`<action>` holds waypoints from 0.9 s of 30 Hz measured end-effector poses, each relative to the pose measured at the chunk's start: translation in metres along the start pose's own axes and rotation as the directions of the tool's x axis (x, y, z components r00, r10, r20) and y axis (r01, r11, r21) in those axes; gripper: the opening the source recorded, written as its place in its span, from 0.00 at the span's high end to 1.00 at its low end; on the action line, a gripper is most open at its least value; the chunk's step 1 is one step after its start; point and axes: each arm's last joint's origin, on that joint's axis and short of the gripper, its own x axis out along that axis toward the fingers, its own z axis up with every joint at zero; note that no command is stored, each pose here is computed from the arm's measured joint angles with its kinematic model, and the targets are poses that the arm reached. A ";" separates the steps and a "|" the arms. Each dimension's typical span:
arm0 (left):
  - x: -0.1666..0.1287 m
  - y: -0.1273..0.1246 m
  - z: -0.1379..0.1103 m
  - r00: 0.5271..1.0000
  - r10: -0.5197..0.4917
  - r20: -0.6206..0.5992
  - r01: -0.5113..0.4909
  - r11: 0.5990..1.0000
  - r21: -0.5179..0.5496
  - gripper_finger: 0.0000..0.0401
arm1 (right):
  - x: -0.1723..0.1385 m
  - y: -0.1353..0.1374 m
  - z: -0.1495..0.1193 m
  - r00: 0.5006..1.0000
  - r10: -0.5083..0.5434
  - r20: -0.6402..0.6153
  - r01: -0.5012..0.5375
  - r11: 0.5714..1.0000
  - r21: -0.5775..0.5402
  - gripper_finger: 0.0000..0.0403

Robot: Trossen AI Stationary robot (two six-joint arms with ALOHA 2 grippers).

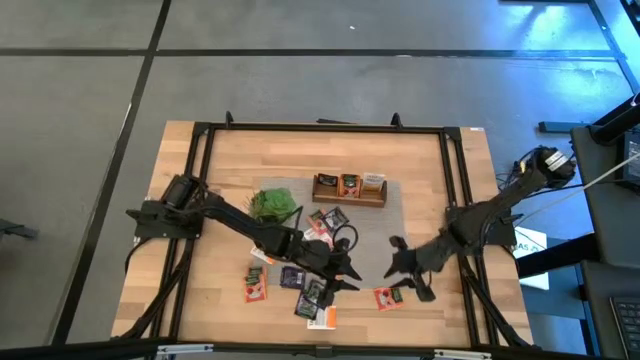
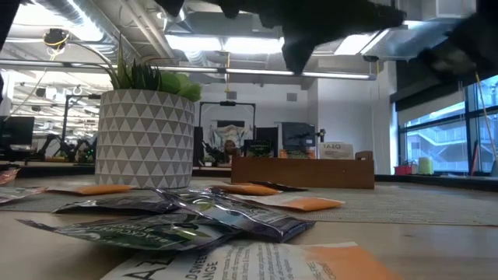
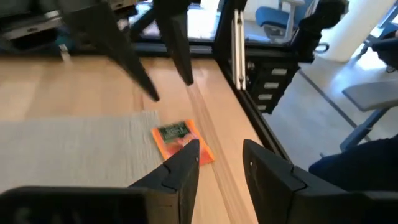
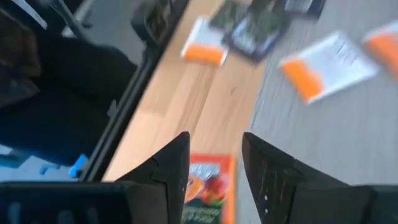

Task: Pick & Place Tea
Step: Put the orange tea bag into the middle section of the wooden organizer

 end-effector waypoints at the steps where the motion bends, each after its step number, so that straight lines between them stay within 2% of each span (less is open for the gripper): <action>1: 0.004 -0.002 -0.003 1.000 -0.004 -0.009 0.004 1.000 -0.003 0.70 | 0.005 0.005 -0.005 1.000 -0.012 -0.019 0.012 1.000 0.012 0.63; 9: 0.035 -0.011 -0.019 1.000 -0.010 -0.027 0.009 1.000 -0.022 0.71 | 0.038 0.033 -0.040 0.989 -0.087 -0.119 0.098 0.991 0.091 0.63; 13: 0.054 -0.009 -0.023 1.000 0.006 -0.026 -0.007 1.000 -0.021 0.71 | 0.048 0.036 -0.053 0.978 -0.129 -0.162 0.162 0.964 0.213 0.63; 15: 0.064 -0.008 -0.026 1.000 0.006 -0.024 -0.007 1.000 -0.021 0.71 | 0.051 0.037 -0.057 0.975 -0.137 -0.177 0.188 0.929 0.319 0.63; 19: 0.081 -0.004 -0.036 0.999 0.007 -0.038 -0.008 1.000 -0.022 0.71 | 0.051 0.042 -0.060 0.976 -0.123 -0.177 0.200 0.821 0.535 0.63; 24: 0.097 0.003 -0.044 0.999 0.016 -0.046 -0.017 1.000 -0.025 0.71 | 0.049 0.049 -0.063 0.980 -0.100 -0.175 0.189 0.753 0.630 0.63; 27: 0.102 0.009 -0.047 0.998 0.025 -0.051 -0.026 0.999 -0.028 0.70 | 0.048 0.050 -0.067 0.973 -0.111 -0.202 0.220 0.706 0.673 0.63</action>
